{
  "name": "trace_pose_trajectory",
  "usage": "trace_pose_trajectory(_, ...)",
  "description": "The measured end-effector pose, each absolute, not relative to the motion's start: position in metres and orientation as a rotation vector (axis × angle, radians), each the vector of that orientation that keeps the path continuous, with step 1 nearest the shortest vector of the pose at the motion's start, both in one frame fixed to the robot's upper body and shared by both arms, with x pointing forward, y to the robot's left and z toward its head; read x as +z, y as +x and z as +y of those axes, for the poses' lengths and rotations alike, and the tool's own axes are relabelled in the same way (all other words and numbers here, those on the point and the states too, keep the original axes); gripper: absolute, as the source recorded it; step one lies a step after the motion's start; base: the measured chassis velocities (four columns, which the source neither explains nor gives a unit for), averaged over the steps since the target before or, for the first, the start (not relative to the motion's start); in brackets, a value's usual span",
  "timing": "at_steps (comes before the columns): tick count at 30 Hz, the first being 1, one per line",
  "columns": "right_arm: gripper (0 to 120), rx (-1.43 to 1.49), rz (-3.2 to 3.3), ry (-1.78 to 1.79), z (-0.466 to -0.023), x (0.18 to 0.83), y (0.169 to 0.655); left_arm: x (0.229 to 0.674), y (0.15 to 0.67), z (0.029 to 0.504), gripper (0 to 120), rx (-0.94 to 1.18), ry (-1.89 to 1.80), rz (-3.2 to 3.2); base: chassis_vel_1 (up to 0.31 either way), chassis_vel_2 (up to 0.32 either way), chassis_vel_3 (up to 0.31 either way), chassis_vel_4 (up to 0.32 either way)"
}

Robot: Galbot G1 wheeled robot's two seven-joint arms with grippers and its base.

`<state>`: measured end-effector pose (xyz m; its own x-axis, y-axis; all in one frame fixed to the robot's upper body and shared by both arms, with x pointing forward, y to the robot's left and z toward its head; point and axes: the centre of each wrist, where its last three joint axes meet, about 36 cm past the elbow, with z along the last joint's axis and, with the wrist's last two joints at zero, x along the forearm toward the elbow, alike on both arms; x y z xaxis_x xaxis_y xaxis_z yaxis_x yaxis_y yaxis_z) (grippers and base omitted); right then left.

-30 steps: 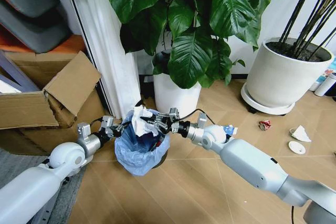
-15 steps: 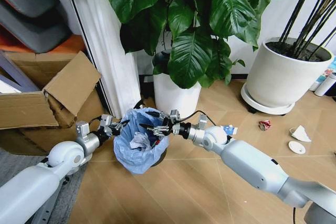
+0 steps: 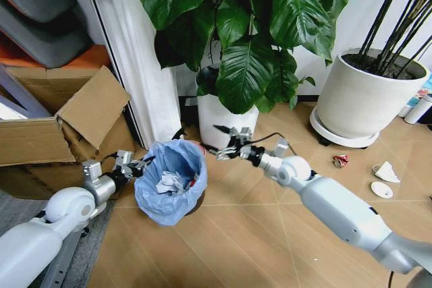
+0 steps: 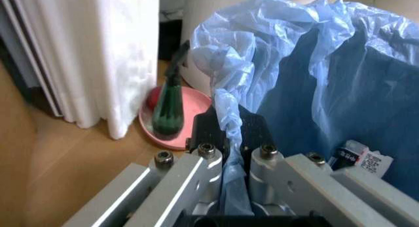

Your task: Pick up the trash bin and place the garbage on the floor into it.

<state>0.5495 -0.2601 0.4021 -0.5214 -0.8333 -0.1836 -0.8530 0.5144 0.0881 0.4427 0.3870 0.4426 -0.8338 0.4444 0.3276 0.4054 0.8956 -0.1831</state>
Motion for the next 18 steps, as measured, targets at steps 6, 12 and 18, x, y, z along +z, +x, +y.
trace_pose_trajectory(6,100,0.146,2.823,-1.159,-0.302,0.379,0.527,0.453,0.439,0.399,0,0.15,-0.581,-2.739,0.0,0.0,0.0,0.0)
trace_pose_trajectory(12,100,0.068,3.006,-0.899,-0.363,0.342,0.48,0.458,0.427,0.415,0,0.133,-0.517,-2.769,0.0,0.0,0.0,0.0)
trace_pose_trajectory(18,100,0.049,3.076,-0.725,-0.403,0.328,0.447,0.45,0.411,0.42,0,0.13,-0.482,-2.763,0.0,0.0,0.0,0.0)
